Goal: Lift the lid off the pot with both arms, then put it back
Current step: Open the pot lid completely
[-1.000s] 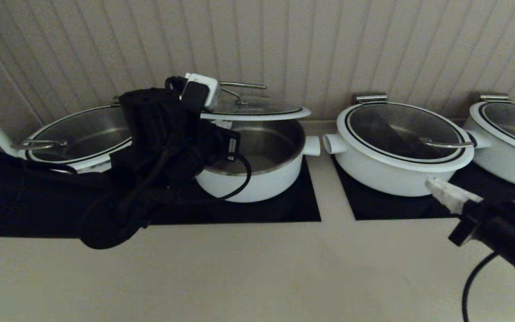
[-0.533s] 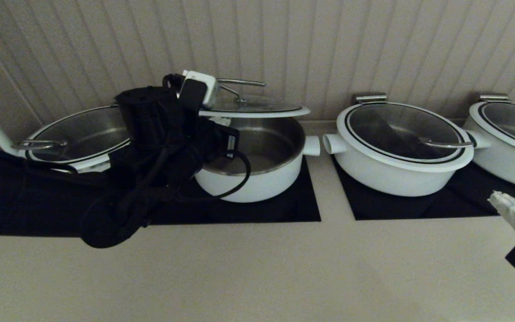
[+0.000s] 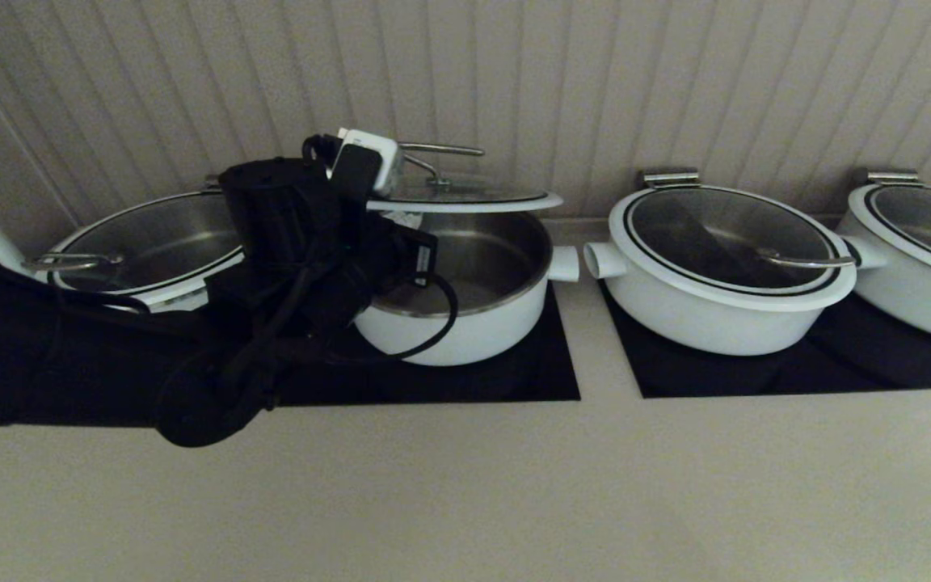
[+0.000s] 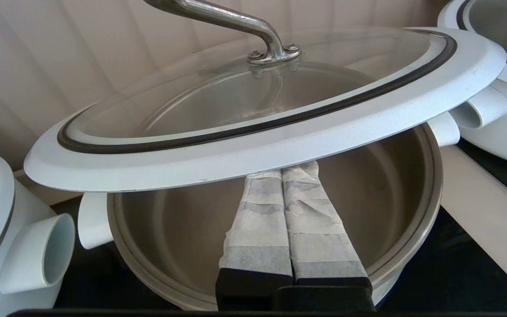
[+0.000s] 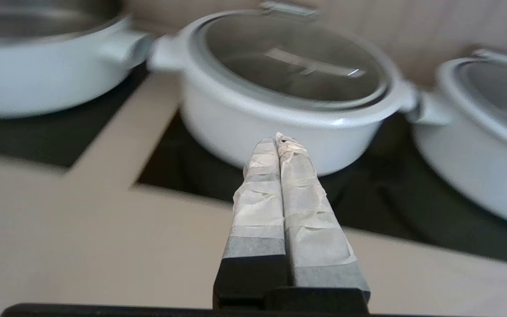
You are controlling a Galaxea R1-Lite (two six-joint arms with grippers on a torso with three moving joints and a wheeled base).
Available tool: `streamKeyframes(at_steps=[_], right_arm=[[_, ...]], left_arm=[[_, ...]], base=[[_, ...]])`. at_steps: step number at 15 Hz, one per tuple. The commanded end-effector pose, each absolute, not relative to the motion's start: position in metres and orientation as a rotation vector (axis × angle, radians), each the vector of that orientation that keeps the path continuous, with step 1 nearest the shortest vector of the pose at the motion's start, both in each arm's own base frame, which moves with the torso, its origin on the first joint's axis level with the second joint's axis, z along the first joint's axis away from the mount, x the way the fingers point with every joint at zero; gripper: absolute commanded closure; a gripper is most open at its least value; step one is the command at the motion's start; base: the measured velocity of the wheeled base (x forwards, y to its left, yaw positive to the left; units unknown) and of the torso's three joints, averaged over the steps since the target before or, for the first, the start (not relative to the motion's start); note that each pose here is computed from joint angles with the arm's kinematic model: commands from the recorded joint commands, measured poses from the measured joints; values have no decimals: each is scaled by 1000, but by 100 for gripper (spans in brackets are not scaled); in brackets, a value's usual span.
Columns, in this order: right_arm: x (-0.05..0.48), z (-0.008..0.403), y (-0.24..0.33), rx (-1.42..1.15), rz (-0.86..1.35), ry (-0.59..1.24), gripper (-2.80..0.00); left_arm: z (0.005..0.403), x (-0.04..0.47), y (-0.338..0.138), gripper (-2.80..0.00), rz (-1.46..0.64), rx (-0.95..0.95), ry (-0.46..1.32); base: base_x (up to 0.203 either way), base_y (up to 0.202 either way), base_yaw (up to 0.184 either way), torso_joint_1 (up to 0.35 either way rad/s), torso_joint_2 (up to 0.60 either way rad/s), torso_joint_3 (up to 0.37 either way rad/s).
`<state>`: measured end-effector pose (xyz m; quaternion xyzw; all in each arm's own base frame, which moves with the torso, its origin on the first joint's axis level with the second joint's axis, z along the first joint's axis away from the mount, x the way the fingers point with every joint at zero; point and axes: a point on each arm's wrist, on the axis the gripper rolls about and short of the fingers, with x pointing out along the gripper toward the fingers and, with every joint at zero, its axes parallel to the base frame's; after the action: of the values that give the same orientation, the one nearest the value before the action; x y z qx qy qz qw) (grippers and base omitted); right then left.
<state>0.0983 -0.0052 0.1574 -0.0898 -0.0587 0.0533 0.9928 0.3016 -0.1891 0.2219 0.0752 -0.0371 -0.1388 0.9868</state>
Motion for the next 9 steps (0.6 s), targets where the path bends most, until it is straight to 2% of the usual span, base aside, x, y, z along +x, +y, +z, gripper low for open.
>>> streamKeyframes(at_steps=[1,5,6,8,9], right_arm=[[55,152,0,-190,148,-136,0],[5,117,5,-194,148,-66,0],[2,108,4,-195,94,-18,0],[0,86,0,-198,-75,214,0],[0,83,0,-193,-57,237,0]], left_arm=[[222,303,-190,0,-277,150,-78],[223,302,-190,0,-276,151,-81],[224,302,-189,0,-276,149,-85],[224,302,-189,0,-276,148,-83],[223,302,-190,0,-276,148,-82]], base=[[0,0,0,0,0,0],[0,0,0,0,0,0],[0,0,0,0,0,0],[0,0,0,0,0,0],[0,0,0,0,0,0]])
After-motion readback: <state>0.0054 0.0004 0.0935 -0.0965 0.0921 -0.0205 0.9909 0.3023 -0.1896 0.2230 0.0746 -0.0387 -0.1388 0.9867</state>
